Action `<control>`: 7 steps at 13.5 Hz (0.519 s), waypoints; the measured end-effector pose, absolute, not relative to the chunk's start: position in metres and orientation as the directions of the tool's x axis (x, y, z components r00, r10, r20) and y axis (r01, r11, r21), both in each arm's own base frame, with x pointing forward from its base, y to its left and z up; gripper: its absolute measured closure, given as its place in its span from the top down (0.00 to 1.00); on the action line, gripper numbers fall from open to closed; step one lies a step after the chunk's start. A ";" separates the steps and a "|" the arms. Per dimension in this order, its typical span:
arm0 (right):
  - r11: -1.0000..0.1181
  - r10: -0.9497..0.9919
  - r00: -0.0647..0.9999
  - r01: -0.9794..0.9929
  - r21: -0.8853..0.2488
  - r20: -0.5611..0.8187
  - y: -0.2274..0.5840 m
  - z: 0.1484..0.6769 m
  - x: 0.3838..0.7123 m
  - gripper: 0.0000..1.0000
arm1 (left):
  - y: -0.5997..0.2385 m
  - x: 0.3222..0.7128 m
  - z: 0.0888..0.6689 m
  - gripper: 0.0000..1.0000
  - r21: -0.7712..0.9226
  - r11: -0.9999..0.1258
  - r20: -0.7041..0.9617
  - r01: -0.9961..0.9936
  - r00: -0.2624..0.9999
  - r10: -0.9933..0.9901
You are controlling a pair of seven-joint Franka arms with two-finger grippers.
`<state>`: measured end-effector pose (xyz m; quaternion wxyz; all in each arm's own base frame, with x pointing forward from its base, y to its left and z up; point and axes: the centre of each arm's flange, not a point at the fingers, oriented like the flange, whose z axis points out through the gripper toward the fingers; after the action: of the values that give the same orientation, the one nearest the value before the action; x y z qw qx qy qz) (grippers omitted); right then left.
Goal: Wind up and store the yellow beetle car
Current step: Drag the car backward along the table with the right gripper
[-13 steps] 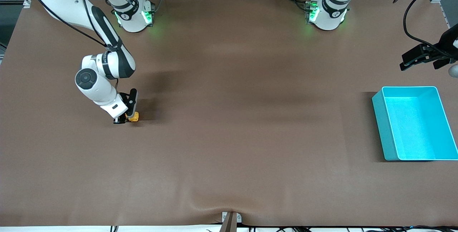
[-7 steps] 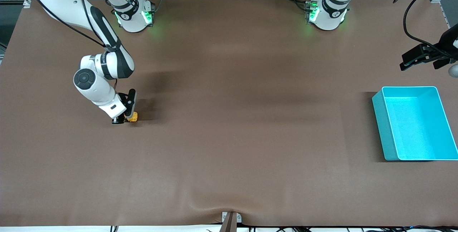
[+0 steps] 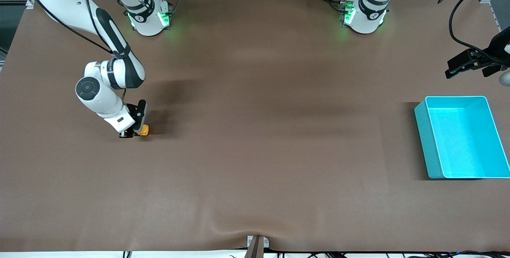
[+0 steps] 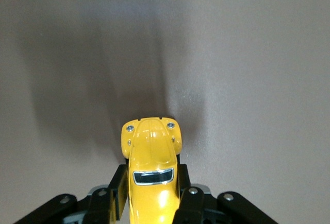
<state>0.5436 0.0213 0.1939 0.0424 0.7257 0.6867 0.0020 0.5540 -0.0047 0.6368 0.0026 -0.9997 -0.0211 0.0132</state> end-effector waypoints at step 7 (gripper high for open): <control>-0.045 0.997 0.049 0.997 0.064 -0.061 -0.024 0.193 0.544 0.42 | 0.000 0.555 0.635 1.00 -0.006 -0.999 -0.030 0.050 0.998 0.050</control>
<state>0.5437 -0.0237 0.1932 0.0441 0.7230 0.6895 0.0000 0.5550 -0.0004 0.6347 0.0027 -0.9996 -0.0250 0.0152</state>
